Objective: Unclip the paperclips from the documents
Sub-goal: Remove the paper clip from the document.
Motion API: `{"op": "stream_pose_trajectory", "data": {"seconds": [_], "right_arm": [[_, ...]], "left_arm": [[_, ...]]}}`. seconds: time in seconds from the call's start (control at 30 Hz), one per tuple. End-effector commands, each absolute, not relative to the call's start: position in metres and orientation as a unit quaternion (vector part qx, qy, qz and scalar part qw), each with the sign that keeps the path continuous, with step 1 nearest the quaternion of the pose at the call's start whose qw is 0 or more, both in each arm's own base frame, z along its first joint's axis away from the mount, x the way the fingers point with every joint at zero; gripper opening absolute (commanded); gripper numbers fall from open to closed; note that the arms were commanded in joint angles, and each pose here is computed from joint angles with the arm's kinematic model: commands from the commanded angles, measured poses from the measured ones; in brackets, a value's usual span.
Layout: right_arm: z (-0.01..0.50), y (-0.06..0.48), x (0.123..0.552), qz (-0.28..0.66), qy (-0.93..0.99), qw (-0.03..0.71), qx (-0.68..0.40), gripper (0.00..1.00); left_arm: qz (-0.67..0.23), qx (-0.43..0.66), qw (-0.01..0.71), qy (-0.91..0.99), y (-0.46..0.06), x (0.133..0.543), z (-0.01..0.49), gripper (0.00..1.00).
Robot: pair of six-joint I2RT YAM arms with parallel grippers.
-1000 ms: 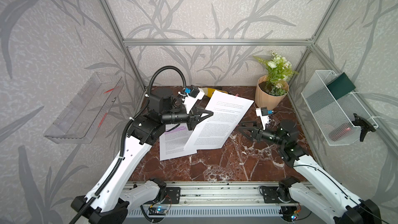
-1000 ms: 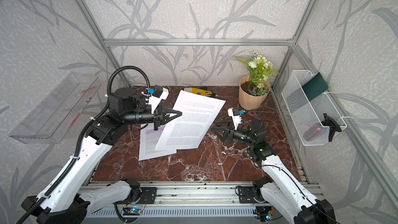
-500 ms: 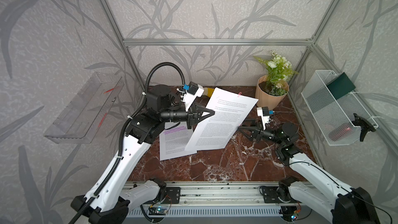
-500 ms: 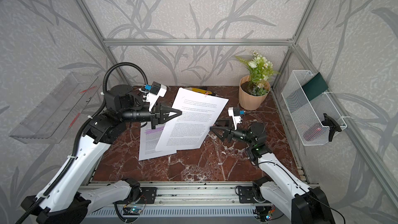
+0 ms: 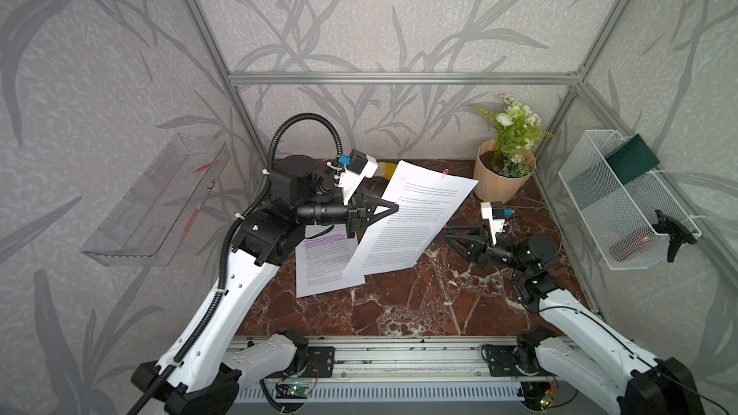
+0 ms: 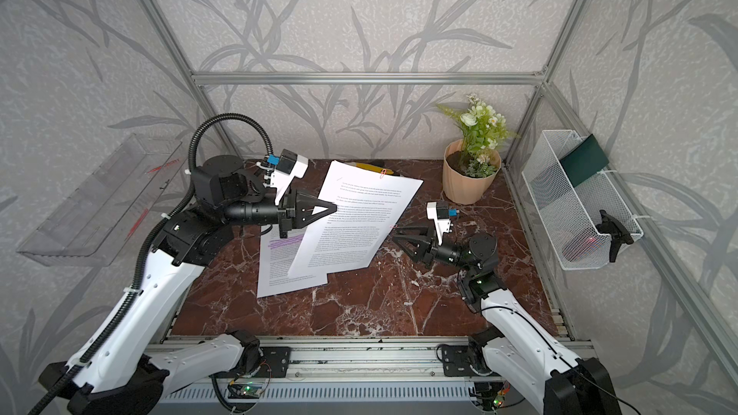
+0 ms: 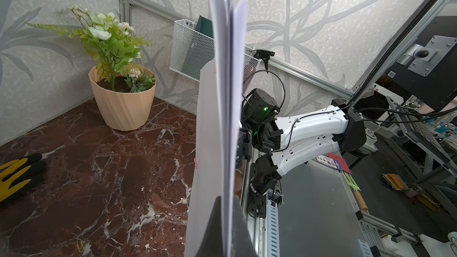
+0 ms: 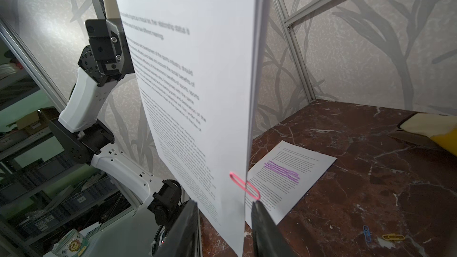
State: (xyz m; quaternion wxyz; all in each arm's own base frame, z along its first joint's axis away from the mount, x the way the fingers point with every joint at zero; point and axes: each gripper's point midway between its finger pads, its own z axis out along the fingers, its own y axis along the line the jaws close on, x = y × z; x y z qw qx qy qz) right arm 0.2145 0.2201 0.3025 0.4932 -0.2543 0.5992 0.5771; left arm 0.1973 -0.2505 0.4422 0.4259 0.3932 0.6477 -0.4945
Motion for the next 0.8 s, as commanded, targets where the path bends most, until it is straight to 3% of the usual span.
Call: {"op": "stream_pose_trajectory", "data": {"seconds": [0.0,0.17,0.33,0.53,0.67,0.77], "right_arm": [[0.305,0.219,0.211,0.576,0.594,0.501,-0.252,0.38],[0.303,0.218,0.214,0.571,0.598,0.504,-0.248,0.4],[0.301,0.216,0.218,0.557,0.601,0.518,-0.247,0.54],[0.301,0.216,0.22,0.553,0.601,0.522,-0.246,0.59],[0.304,0.217,0.222,0.555,0.597,0.525,-0.245,0.59],[0.31,0.218,0.223,0.569,0.592,0.519,-0.236,0.49]], "left_arm": [[-0.501,0.405,0.439,0.626,-0.248,0.188,0.458,0.0],[-0.502,0.406,0.439,0.624,-0.248,0.188,0.458,0.0],[-0.505,0.408,0.437,0.623,-0.248,0.186,0.459,0.0],[-0.507,0.409,0.436,0.621,-0.247,0.183,0.458,0.0],[-0.51,0.409,0.435,0.619,-0.247,0.183,0.458,0.0],[-0.511,0.409,0.434,0.62,-0.247,0.182,0.457,0.0]]}}
